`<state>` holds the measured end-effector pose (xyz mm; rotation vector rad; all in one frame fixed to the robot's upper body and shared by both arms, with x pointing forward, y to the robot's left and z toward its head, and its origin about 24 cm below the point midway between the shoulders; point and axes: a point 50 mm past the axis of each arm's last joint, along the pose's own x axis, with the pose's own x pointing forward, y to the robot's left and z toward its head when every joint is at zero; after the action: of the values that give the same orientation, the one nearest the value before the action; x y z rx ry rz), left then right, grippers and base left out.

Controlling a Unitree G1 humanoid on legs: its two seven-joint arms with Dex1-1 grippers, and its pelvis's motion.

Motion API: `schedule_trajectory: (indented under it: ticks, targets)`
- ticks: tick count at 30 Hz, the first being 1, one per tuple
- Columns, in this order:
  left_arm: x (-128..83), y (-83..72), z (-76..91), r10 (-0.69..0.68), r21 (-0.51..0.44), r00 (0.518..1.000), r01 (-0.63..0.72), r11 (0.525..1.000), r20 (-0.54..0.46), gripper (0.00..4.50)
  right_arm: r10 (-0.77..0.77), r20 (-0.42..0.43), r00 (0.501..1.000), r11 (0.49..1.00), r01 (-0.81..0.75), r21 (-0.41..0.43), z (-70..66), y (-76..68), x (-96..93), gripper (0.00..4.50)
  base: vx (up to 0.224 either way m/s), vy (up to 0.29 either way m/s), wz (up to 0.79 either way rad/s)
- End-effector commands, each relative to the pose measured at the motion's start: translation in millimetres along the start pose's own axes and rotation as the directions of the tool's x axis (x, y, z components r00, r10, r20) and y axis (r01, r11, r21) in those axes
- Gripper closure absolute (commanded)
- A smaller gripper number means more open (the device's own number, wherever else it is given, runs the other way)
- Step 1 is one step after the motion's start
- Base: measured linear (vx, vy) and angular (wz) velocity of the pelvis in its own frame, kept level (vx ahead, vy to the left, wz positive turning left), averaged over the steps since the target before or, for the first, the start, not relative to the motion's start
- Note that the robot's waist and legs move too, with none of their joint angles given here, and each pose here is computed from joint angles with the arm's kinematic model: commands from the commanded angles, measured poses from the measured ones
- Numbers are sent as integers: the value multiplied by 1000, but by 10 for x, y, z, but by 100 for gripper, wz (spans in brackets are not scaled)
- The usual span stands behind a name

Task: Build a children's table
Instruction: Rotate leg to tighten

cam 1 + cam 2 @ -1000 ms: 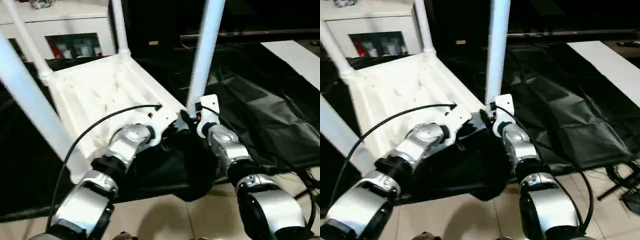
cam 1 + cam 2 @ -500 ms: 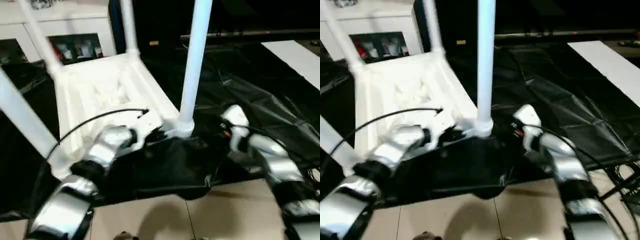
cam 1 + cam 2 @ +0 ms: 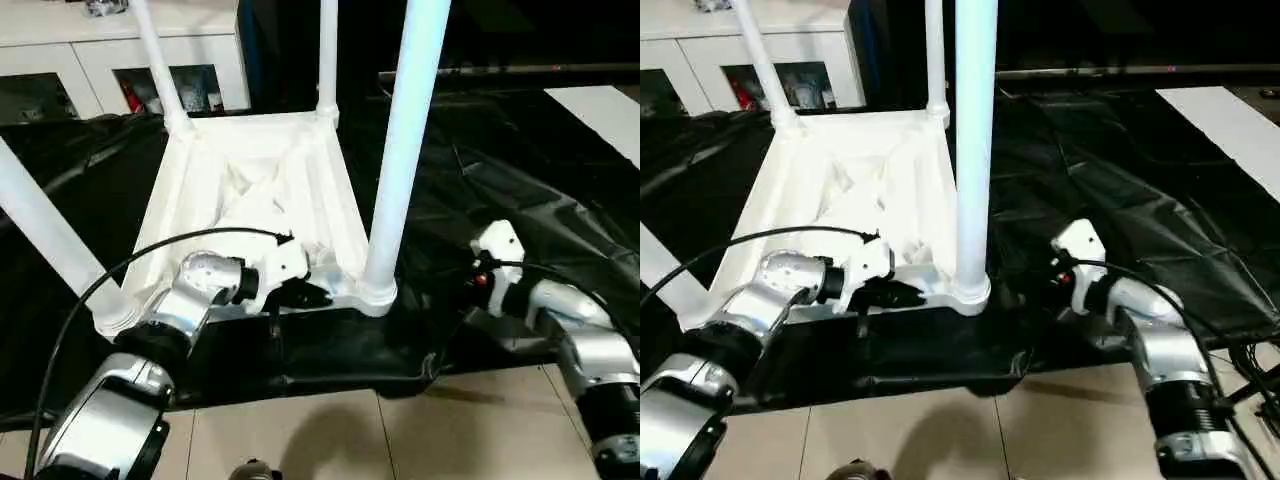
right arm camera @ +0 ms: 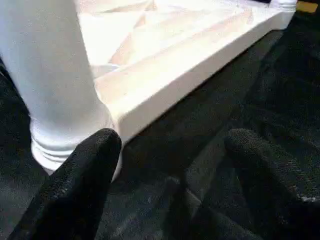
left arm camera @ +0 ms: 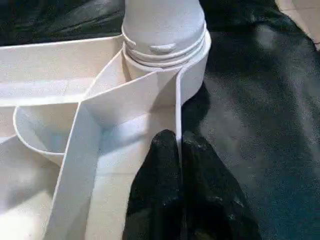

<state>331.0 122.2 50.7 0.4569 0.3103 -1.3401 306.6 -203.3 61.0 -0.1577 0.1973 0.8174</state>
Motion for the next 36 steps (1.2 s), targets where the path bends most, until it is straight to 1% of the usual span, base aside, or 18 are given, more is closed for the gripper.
schedule_trajectory:
  ticks: [1, 6, 9, 11, 12, 13, 14, 15, 17, 19, 20, 21, 23, 26, 27, 30, 32, 36]
  targets:
    - [-94, 112, 160, 43, -5, 996, -43, 999, 83, 387, -2, 21, 1000, 1000, 1, 17, 21, 26, -6, 73, 0, 0, 0]
    - [-181, 62, 199, 13, 16, 991, -15, 1000, 135, 346, -10, 33, 999, 1000, 10, 26, 25, 78, -24, 73, 0, 0, 0]
    - [-270, 15, 275, 27, 11, 977, -30, 999, 211, 324, -26, 48, 999, 999, 24, 45, 41, 122, -66, 73, 0, 0, 0]
    - [-384, -54, 363, 145, -44, 941, -138, 989, 307, 312, -26, 59, 998, 999, 23, 46, 71, 208, -112, 73, 0, 0, 0]
    - [-384, -54, 363, 145, -44, 941, -138, 989, 307, 303, -26, 59, 998, 999, 23, 46, 71, 208, -112, 73, 0, 0, 0]
    - [-419, -85, 367, 219, -75, 922, -206, 976, 320, 294, -39, 61, 997, 998, 36, 54, 80, 234, -126, 73, 0, 0, 0]
    - [-446, -119, 328, 342, -125, 889, -319, 940, 303, 287, -83, 61, 995, 995, 80, 59, 80, 254, -136, 73, 0, 0, 0]
    - [-460, -284, 187, 540, -215, 802, -497, 841, 255, 287, -163, 95, 982, 985, 156, 74, 77, 337, -142, 73, 0, 0, 0]
    - [-459, -446, 107, 645, -292, 726, -580, 761, 239, 261, -219, 97, 971, 970, 206, 130, 32, 404, -141, 73, 0, 0, 0]
    - [-464, -602, 52, 726, -386, 648, -624, 679, 230, 261, -265, 76, 961, 948, 245, 202, -41, 461, -148, 73, 0, 0, 0]
    - [-476, -740, 7, 770, -424, 601, -653, 628, 215, 261, -280, 74, 957, 941, 259, 216, -80, 508, -158, 73, 0, 0, 0]
    - [-476, -740, 7, 770, -424, 601, -653, 628, 215, 261, -280, 74, 957, 941, 259, 216, -80, 508, -158, 73, 0, 0, 0]
    - [-494, -866, -8, 787, -405, 580, -682, 609, 208, 261, -303, 77, 950, 939, 283, 196, -94, 527, -158, 73, 0, 0, 0]
    - [-547, -970, 1, 832, -396, 538, -739, 544, 139, 261, -318, 61, 946, 933, 302, 195, -91, 545, -111, 73, -9, -5, 8]
    - [-570, -977, 19, 853, -408, 508, -758, 509, 121, 261, -323, 59, 944, 933, 308, 189, -92, 540, -81, 73, -28, -16, 25]
    - [-618, -960, 34, 880, -413, 462, -783, 465, 114, 261, -330, 55, 942, 930, 315, 187, -99, 524, -38, 73, 17, -106, 60]
    - [-649, -945, 20, 895, -438, 434, -789, 431, 100, 261, -322, 63, 945, 926, 301, 230, -98, 538, -3, 73, -19, -215, 63]
    - [-642, -1005, -1, 893, -443, 443, -787, 430, 80, 261, -215, 65, 974, 961, 199, 193, -81, 615, 59, 73, -38, -228, 23]
